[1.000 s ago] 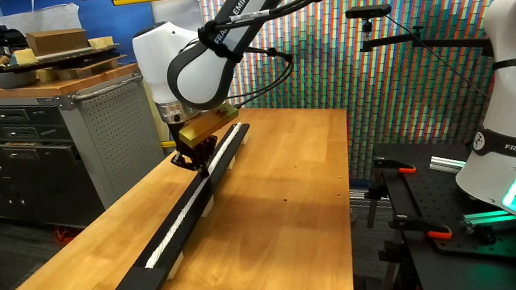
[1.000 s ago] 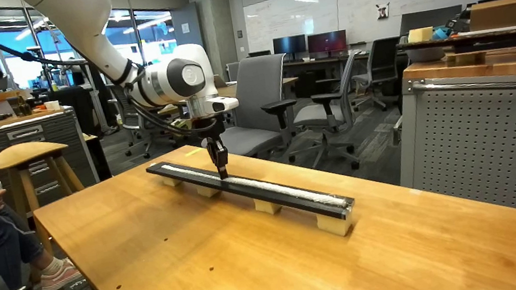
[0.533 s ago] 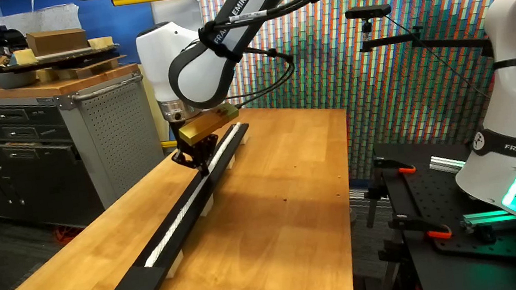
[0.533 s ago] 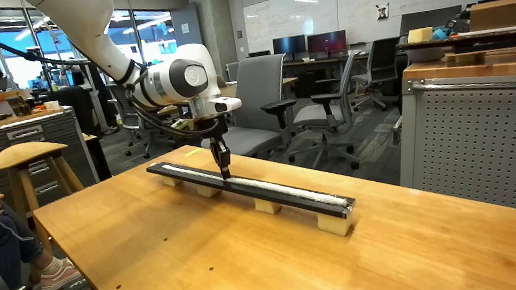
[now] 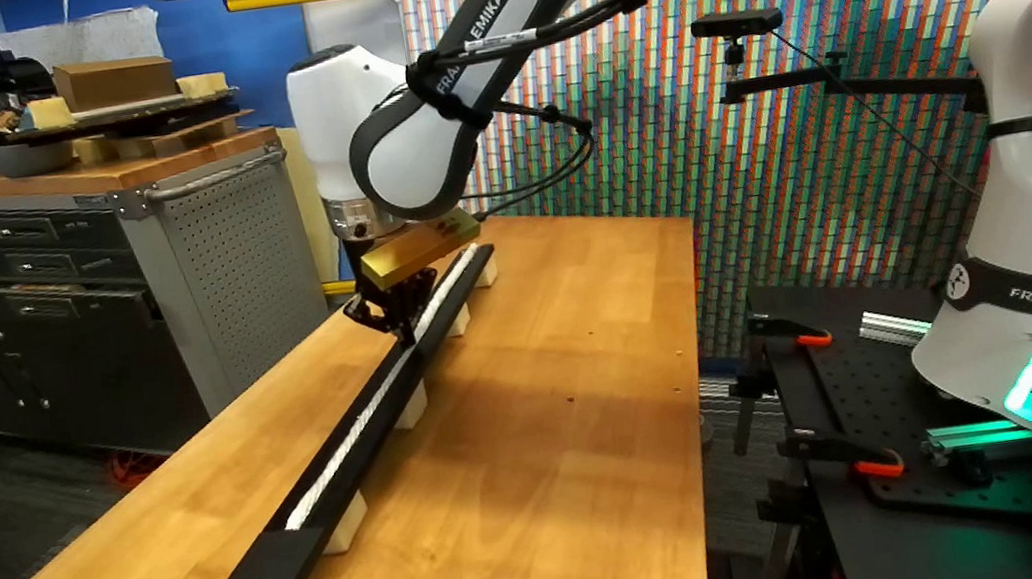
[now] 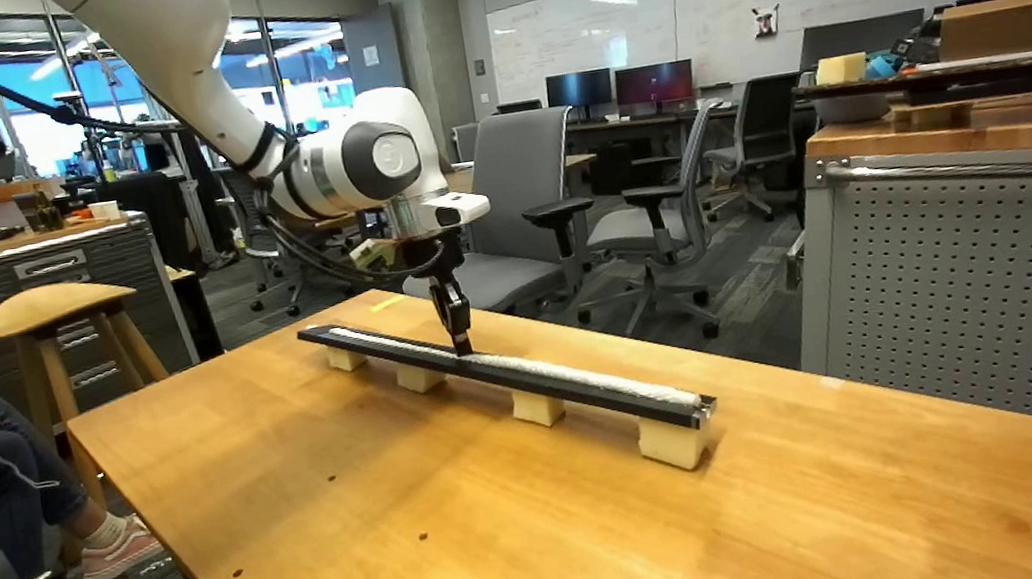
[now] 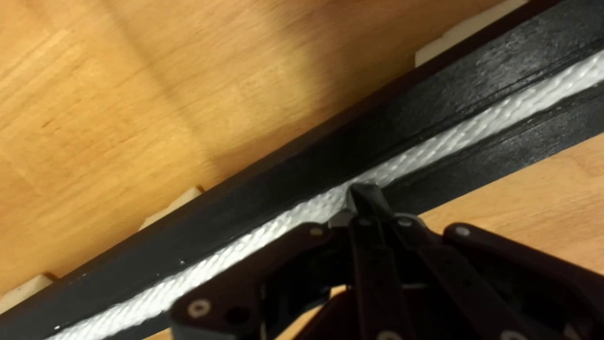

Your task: Fit the rope along the center of the black object

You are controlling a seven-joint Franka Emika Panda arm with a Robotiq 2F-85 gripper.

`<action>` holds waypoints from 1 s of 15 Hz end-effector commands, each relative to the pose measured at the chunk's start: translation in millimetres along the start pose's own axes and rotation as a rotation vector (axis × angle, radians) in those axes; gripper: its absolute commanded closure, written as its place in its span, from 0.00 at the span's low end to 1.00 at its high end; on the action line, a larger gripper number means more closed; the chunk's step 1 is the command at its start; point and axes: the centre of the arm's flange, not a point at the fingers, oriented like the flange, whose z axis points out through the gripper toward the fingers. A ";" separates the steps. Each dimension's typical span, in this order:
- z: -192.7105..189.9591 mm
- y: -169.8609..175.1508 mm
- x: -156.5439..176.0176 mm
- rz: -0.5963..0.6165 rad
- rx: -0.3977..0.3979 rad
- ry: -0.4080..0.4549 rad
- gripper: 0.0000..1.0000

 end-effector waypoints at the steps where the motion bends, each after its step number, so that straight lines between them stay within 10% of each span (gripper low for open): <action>1: 20.7 31.5 -1.8 0.037 -0.007 0.017 1.00; 15: 20.5 71.8 -7.9 0.116 0.024 0.074 1.00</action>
